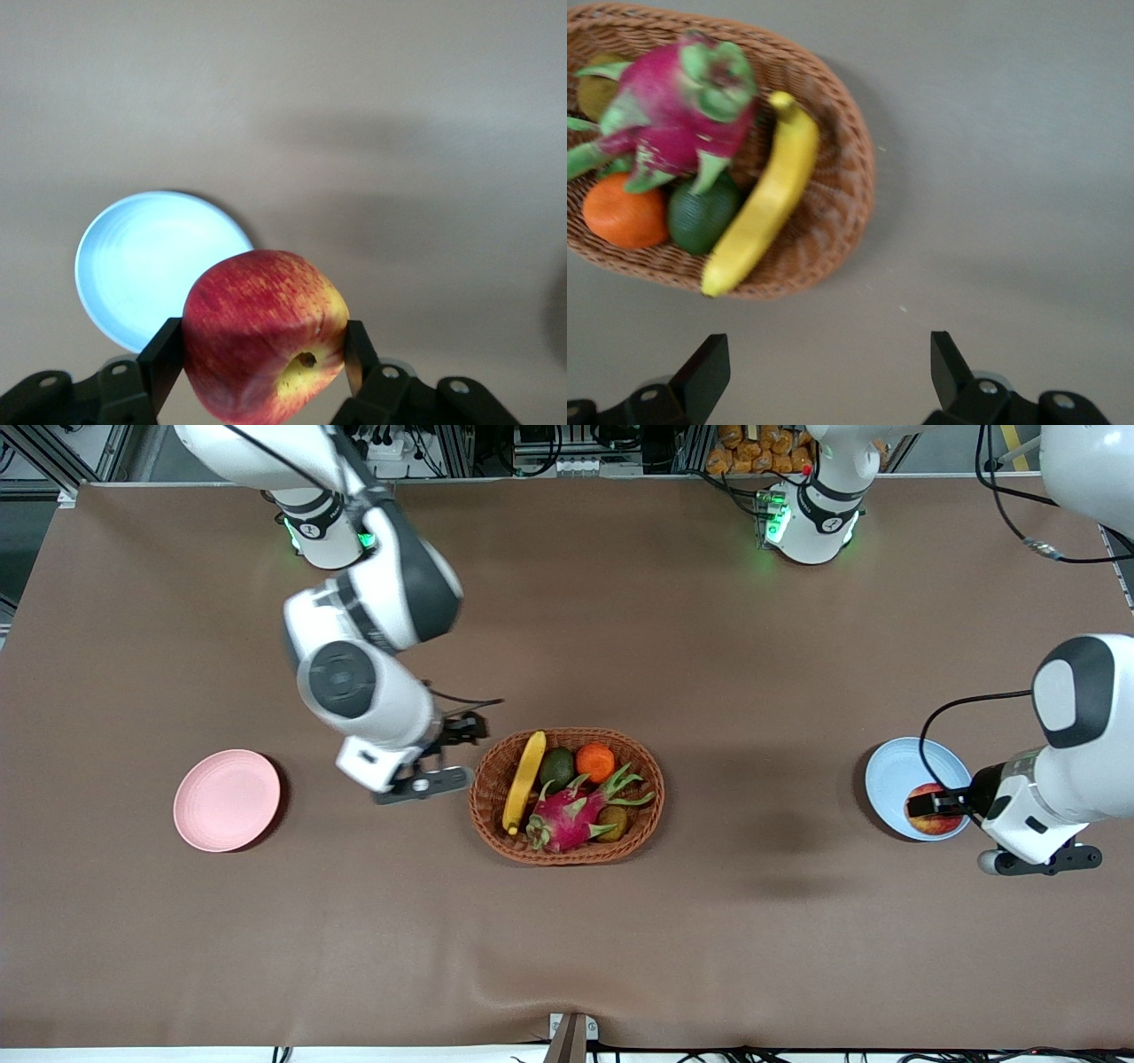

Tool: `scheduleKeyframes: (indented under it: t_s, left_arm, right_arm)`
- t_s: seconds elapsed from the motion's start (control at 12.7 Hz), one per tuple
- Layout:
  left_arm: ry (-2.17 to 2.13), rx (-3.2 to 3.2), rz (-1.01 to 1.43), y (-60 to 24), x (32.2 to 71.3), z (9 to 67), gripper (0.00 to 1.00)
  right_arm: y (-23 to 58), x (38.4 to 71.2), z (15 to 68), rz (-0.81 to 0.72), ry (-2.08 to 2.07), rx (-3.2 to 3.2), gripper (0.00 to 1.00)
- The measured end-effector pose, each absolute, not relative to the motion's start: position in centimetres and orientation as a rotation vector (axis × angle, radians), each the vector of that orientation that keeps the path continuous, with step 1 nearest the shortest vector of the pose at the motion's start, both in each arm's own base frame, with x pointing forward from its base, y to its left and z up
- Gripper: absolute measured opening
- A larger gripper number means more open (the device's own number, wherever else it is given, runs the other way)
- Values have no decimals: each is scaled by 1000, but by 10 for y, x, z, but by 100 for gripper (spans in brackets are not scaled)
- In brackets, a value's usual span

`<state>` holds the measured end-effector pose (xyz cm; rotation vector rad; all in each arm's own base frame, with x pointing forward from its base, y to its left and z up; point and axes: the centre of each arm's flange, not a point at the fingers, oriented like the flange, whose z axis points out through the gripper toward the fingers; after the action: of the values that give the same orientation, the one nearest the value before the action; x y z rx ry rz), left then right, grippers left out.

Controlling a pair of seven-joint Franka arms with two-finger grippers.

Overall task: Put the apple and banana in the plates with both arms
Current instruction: 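Lower the apple onto the blue plate and open the left gripper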

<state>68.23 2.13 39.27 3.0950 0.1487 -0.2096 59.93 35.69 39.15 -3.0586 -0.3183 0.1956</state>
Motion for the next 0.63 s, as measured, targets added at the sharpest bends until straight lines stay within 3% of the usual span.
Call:
scheduleKeyframes:
  t_s: [0.31, 0.63]
  left_arm:
    - [139, 3044, -336, 119, 649, 306, 78]
    - [98, 2948, -392, 165, 624, 252, 78]
  right_arm:
    - [395, 595, 322, 173, -80, -3100, 100]
    - [440, 566, 296, 99, -119, -3205, 100]
